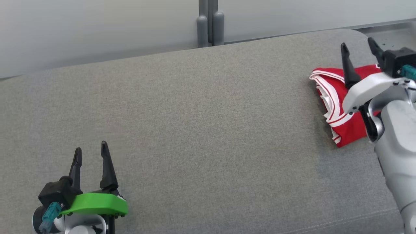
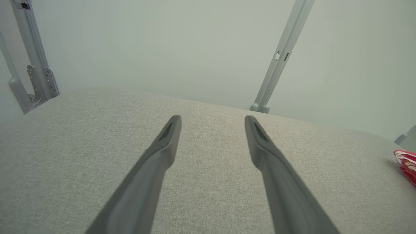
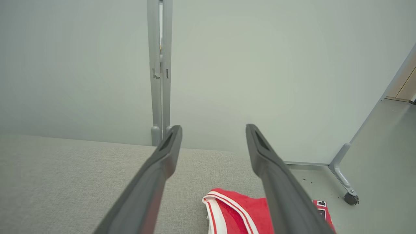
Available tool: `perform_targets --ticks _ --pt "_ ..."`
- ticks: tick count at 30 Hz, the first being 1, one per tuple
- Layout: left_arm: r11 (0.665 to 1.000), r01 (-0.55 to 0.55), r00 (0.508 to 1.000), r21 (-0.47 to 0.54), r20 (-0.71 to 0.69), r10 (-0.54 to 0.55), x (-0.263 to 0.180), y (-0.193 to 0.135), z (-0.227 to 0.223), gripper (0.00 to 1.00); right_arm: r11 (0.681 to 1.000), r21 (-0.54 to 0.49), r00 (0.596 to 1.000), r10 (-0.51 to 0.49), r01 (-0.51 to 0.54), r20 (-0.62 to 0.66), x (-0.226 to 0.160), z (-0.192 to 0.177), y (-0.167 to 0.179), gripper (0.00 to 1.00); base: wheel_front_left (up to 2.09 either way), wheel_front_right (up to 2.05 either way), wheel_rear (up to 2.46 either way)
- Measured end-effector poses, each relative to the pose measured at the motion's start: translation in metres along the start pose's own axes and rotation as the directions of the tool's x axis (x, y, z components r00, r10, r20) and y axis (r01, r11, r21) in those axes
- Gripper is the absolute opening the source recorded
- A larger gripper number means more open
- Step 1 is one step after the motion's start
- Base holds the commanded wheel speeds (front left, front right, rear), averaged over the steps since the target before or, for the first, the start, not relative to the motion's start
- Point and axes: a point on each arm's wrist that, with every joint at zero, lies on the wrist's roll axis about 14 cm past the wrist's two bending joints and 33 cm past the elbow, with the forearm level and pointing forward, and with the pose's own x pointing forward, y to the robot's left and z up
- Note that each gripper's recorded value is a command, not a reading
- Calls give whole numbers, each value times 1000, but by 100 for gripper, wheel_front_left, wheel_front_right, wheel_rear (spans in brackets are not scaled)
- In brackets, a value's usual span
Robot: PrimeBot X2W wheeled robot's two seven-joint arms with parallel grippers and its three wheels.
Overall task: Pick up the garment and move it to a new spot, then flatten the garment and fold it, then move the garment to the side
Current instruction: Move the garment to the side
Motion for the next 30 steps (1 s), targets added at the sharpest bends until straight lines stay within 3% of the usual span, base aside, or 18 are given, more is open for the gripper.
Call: perform_targets --ticks 9,16,30 --pt "998 -45 998 37 46 43 -22 13 19 100 989 135 995 49 -61 89 -47 1 53 100 0 0 0" --pt "998 -56 998 36 24 55 -36 18 16 100 977 189 994 87 -99 68 -82 -13 94 100 0 0 0" --pt "998 -48 998 26 -27 49 -52 22 2 100 961 225 987 154 -163 54 -112 -16 127 100 0 0 0"
